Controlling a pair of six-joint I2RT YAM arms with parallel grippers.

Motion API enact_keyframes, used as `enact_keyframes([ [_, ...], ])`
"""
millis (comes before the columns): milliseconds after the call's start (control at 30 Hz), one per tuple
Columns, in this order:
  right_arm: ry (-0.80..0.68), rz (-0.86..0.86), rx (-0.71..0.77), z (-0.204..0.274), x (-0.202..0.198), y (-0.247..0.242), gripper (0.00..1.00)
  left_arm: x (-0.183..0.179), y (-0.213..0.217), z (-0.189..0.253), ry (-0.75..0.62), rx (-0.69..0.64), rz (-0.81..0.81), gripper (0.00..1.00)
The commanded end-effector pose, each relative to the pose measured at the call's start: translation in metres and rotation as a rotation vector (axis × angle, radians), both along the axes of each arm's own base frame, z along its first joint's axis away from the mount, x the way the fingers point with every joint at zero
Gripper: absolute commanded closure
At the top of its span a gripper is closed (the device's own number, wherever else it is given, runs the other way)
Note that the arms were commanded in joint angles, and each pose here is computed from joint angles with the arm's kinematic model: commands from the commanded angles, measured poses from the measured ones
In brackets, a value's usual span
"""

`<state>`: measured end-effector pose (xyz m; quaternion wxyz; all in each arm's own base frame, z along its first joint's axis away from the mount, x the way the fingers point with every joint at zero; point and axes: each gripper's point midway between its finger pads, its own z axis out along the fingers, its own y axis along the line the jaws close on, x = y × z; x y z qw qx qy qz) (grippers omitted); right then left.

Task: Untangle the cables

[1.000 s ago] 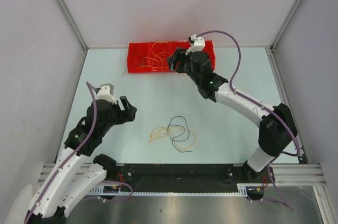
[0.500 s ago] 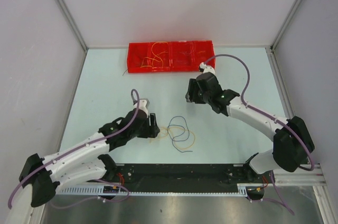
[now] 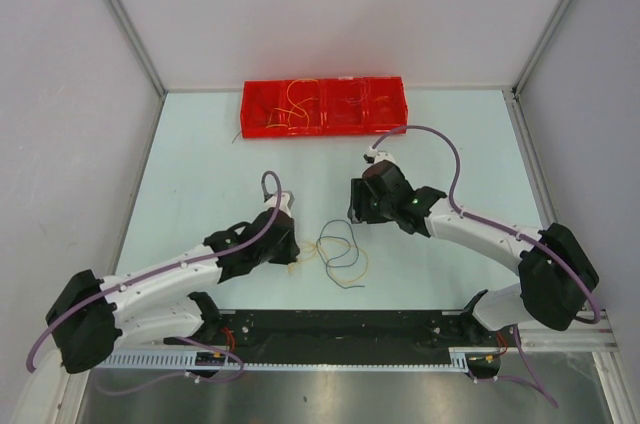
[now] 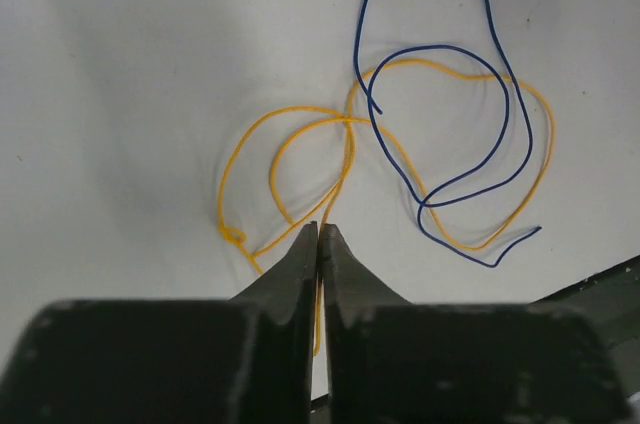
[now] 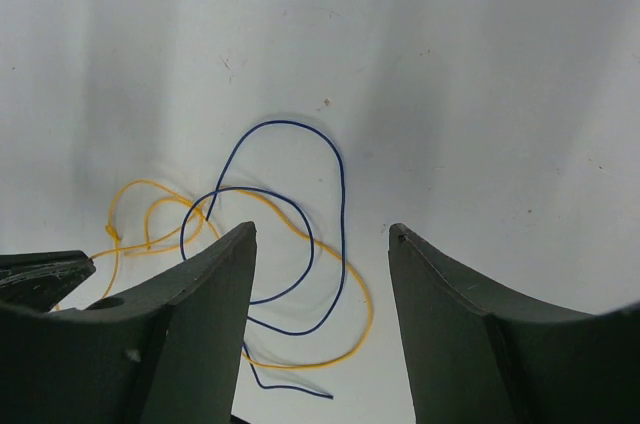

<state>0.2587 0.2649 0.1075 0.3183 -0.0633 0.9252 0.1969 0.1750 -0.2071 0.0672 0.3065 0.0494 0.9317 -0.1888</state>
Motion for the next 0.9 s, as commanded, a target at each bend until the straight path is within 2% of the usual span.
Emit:
enact_keyframes([
  [0, -0.04, -0.007, 0.03, 0.012, 0.005, 0.002, 0.4, 0.007, -0.003, 0.018, -0.045, -0.022, 0.014, 1.0],
  [200, -0.047, 0.005, 0.039, 0.013, 0.006, 0.004, 0.4, 0.023, -0.002, 0.066, -0.139, -0.007, 0.021, 1.0],
  [300, -0.05, 0.004, 0.038, 0.014, 0.007, 0.004, 0.4, 0.034, -0.001, 0.11, -0.211, -0.001, 0.021, 1.0],
  [333, -0.052, 0.0, 0.036, 0.014, 0.007, 0.003, 0.4, 0.043, 0.001, 0.142, -0.265, 0.006, 0.034, 1.0],
  [400, -0.067, -0.005, 0.042, 0.018, 0.009, 0.002, 0.4, 0.049, 0.004, 0.178, -0.325, 0.008, 0.043, 1.0],
  [433, -0.069, -0.008, 0.043, 0.019, 0.011, 0.001, 0.4, 0.057, 0.006, 0.224, -0.41, -0.021, 0.058, 1.0],
  [500, -0.087, -0.007, 0.055, 0.025, 0.013, 0.001, 0.4, 0.061, 0.015, 0.261, -0.467, -0.008, 0.071, 1.0],
  [533, -0.094, -0.012, 0.058, 0.027, 0.015, -0.001, 0.4, 0.062, 0.023, 0.309, -0.552, -0.044, 0.094, 1.0],
  [633, -0.114, -0.004, 0.087, 0.038, 0.018, -0.002, 0.4, 0.058, 0.032, 0.372, -0.659, -0.102, 0.094, 1.0],
  [733, -0.154, 0.024, 0.121, 0.054, 0.019, -0.002, 0.4, 0.054, 0.032, 0.389, -0.7, -0.141, 0.074, 1.0],
  [867, -0.23, 0.056, 0.17, 0.082, 0.023, -0.006, 0.39, 0.059, 0.03, 0.359, -0.676, -0.121, 0.091, 1.0],
])
